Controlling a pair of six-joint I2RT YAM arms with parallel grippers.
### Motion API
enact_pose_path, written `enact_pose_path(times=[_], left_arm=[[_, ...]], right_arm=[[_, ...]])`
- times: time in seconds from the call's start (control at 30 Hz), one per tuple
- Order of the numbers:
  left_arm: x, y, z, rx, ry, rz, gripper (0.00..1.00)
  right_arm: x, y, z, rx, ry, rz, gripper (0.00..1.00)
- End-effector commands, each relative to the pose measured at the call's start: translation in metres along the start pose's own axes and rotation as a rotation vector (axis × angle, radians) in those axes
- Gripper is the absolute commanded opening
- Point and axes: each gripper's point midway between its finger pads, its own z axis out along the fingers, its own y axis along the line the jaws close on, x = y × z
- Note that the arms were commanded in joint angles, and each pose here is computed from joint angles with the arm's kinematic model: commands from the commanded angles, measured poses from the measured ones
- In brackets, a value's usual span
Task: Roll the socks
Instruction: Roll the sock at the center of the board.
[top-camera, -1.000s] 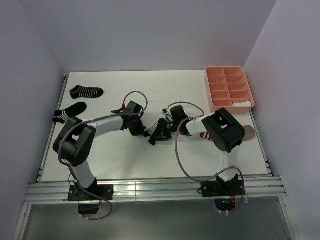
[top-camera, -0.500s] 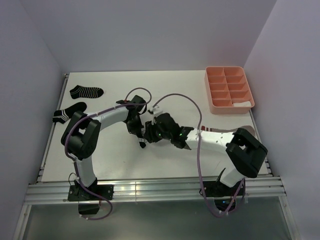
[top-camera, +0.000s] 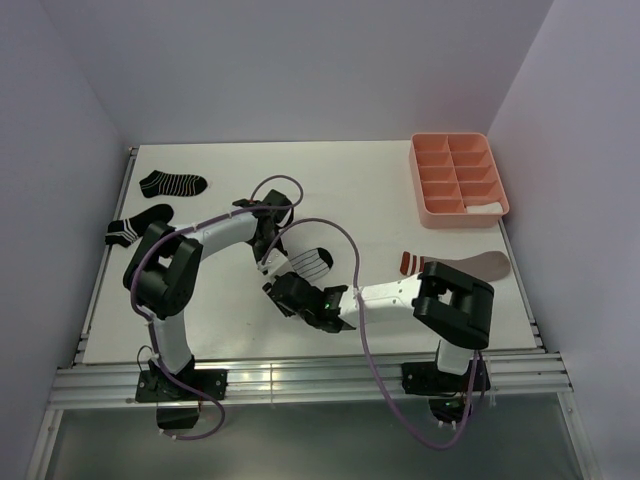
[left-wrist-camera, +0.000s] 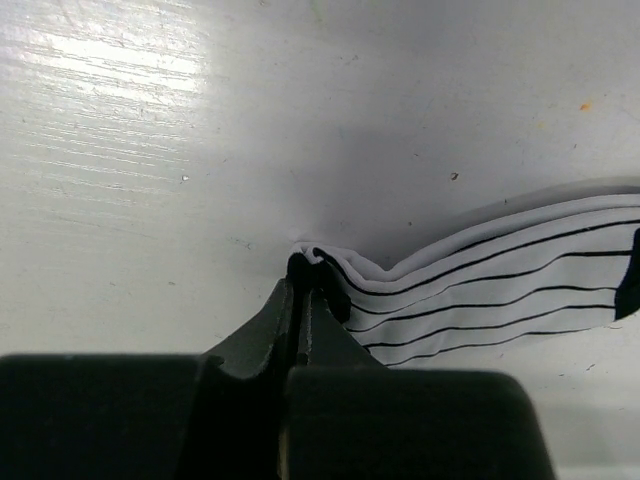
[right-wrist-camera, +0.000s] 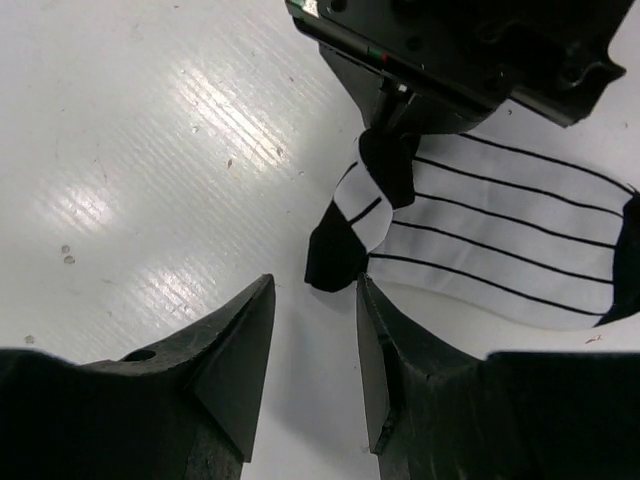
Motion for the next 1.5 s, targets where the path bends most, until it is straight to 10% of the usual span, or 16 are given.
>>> enact_pose_path(times=[0.0, 0.67, 0.87, 1.3, 1.47], left_arm=[[0.02, 0.023, 0.009, -0.098, 0.083, 0.022, 0.0], [0.026, 0.021, 0.008, -0.078, 0.098, 0.0, 0.0], [0.024, 0.019, 0.004, -0.062, 0.079, -0.016, 0.01], [-0.004, 0.019, -0.034, 0.16, -0.099, -0.258, 0.64], [-0.002, 0.022, -0.045, 0.254, -0.177, -0.307, 0.71]], right_arm=[[-0.035, -0.005, 0.005, 0.088, -0.098, -0.007, 0.46], [0.016, -0.009, 0.043, 0.212, 0.004, -0.081, 0.38], [0.034, -0.012, 0.042, 0.168, 0.038, -0.044, 0.0], [0.027, -0.004, 0.018, -0.464, 0.149, 0.438, 0.0], [0.025, 0.0, 0.016, -0.649, 0.206, 0.599, 0.0]])
